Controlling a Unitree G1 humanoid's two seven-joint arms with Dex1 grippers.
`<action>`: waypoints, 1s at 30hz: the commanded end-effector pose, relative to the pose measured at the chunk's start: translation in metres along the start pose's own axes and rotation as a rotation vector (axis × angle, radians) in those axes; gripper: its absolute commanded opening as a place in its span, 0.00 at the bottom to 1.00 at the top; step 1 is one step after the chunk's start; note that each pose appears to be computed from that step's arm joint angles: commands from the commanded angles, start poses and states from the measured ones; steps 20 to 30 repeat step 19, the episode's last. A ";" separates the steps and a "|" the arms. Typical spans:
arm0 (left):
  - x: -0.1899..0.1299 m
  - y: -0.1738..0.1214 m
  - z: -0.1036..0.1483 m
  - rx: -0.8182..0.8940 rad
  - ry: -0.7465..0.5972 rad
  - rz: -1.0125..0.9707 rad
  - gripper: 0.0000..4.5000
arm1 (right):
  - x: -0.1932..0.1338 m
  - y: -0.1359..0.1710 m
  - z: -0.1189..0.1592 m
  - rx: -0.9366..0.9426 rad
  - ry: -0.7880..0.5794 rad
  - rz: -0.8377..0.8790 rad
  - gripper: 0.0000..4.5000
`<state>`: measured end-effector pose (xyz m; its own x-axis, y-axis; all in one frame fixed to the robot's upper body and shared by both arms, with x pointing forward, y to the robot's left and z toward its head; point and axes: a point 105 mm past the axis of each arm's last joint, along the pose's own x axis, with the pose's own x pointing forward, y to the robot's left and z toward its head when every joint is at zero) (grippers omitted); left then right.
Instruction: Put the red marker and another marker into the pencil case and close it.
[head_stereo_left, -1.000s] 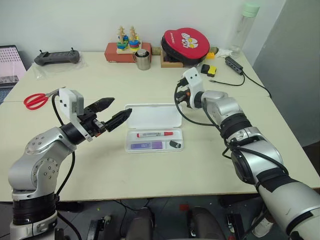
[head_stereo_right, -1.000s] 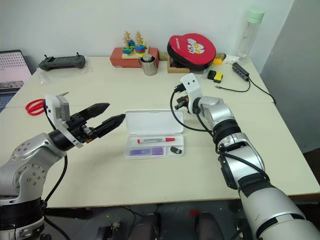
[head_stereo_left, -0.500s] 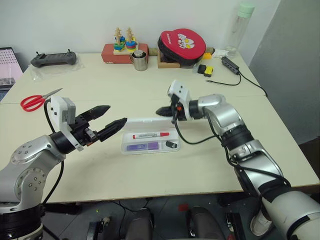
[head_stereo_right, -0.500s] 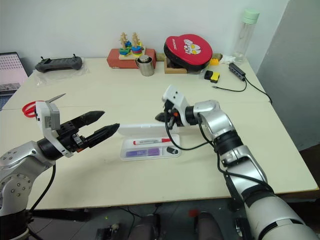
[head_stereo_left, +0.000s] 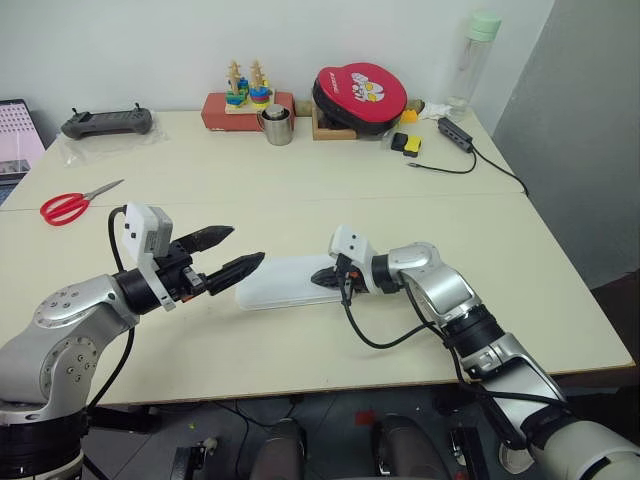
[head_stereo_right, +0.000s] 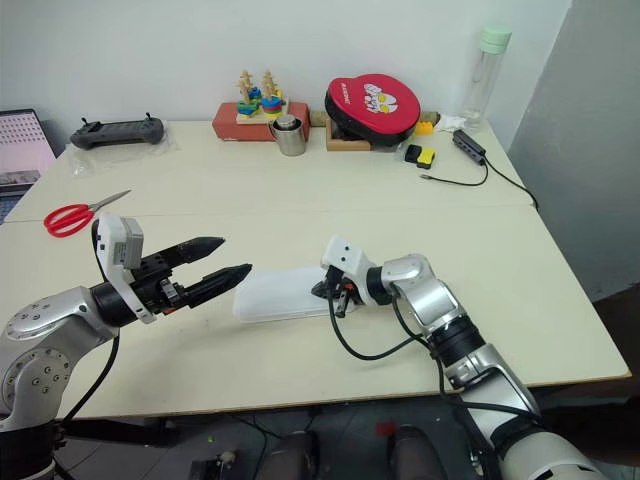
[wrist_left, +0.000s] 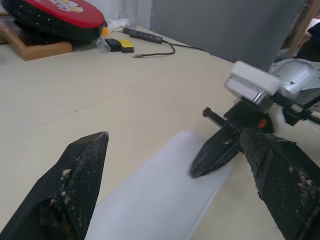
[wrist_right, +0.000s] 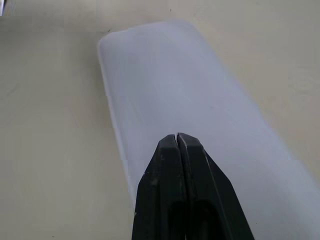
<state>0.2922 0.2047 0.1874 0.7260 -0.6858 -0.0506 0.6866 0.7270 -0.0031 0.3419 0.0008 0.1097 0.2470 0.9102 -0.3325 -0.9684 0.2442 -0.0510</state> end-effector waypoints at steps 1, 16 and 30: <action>0.002 0.027 0.001 0.039 -0.002 0.158 1.00 | -0.045 -0.024 0.040 0.061 -0.208 -0.143 0.12; -0.050 0.103 -0.013 0.128 0.081 0.494 1.00 | -0.139 -0.057 0.019 0.143 -0.178 -0.451 0.96; -0.058 0.107 -0.016 0.132 0.113 0.481 1.00 | -0.138 -0.059 0.023 0.130 -0.179 -0.457 1.00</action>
